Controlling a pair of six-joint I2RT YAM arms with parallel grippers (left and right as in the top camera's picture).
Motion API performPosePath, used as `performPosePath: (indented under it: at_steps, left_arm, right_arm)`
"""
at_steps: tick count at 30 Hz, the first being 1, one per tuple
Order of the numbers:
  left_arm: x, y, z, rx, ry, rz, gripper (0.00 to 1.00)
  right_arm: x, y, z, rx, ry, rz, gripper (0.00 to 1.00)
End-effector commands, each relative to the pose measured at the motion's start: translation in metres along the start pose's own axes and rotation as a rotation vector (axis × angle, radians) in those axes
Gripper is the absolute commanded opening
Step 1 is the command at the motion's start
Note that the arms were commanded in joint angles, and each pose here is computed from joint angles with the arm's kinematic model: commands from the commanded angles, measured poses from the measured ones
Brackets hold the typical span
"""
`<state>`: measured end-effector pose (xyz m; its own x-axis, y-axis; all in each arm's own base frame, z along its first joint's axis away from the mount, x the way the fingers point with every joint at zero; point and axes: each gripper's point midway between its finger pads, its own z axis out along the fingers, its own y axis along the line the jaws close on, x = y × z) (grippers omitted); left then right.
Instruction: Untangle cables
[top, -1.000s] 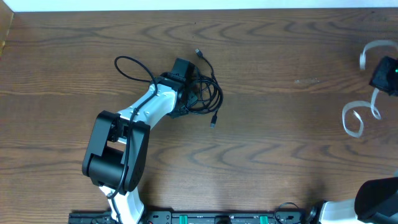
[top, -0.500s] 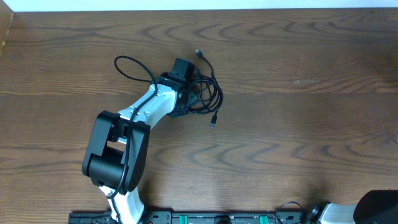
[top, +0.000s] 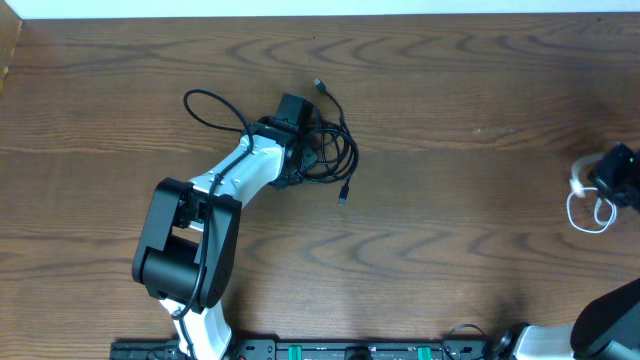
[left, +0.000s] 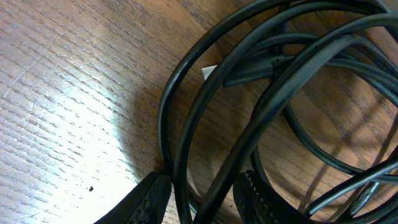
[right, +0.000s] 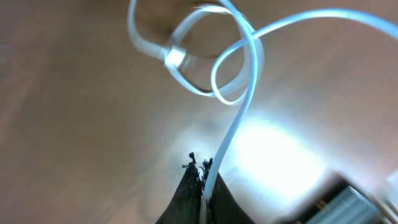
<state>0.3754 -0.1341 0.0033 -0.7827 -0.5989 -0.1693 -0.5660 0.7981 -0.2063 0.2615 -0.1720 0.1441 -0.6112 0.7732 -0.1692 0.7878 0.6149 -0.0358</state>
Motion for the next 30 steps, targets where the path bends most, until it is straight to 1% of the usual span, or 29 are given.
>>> performPosePath:
  at_steps: [1,2,3,4,5,7,9,10,11,15,20,24,27,28,30]
  left_arm:
    - [0.000,0.005,0.003,-0.022,-0.005,0.002,0.41]
    - [0.000,0.005,0.003,-0.022,-0.005,0.002,0.41]
    - [0.000,0.005,0.003,-0.022,-0.005,0.002,0.41]
    - [0.000,0.005,0.003,-0.022,-0.006,0.002,0.41]
    - [0.000,0.005,0.003,-0.023,-0.007,0.002,0.41]
    - [0.000,0.006,0.003,-0.024,-0.008,0.003,0.41]
    - [0.000,0.006,0.003,-0.024,-0.008,0.003,0.41]
    - [0.000,0.006,0.003,-0.024,-0.008,0.003,0.41]
    - [0.000,0.006,0.003,-0.024,-0.008,0.002,0.41]
    - [-0.001,0.005,0.003,-0.023,-0.008,0.002,0.41]
    - [0.000,0.006,0.003,-0.024,-0.008,0.002,0.41]
    - [0.000,0.005,0.003,-0.024,-0.008,0.003,0.41]
    - [0.000,0.005,0.003,-0.024,-0.008,0.002,0.41]
    - [0.000,0.005,0.003,-0.024,-0.008,0.002,0.41]
    - [0.000,0.005,0.003,-0.024,-0.008,0.002,0.41]
  right_arm:
    - [-0.009,-0.039,-0.005,0.186,-0.070,0.162,0.01]
    - [-0.009,-0.039,-0.005,0.184,-0.070,0.165,0.06]
    - [-0.009,-0.039,-0.005,0.182,-0.070,0.167,0.20]
    - [-0.010,-0.039,-0.005,0.180,-0.072,0.167,0.41]
    - [-0.010,-0.039,-0.005,0.180,-0.072,0.167,0.52]
    - [-0.010,-0.038,-0.005,0.179,-0.074,0.167,0.70]
    - [-0.012,-0.037,-0.005,0.169,-0.081,0.169,0.83]
    - [-0.013,-0.034,-0.004,0.155,-0.082,0.170,0.93]
    - [-0.013,-0.030,-0.004,0.132,-0.075,0.172,0.99]
    - [-0.009,-0.006,-0.002,-0.002,-0.034,0.174,0.99]
    - [0.002,0.013,-0.003,-0.112,0.033,0.197,0.99]
    - [0.024,0.028,-0.006,-0.197,0.148,0.200,0.99]
    - [0.047,0.043,-0.009,-0.285,0.266,0.209,0.99]
    - [0.058,0.052,-0.011,-0.340,0.326,0.219,0.99]
    - [0.069,0.060,-0.012,-0.392,0.389,0.236,0.99]
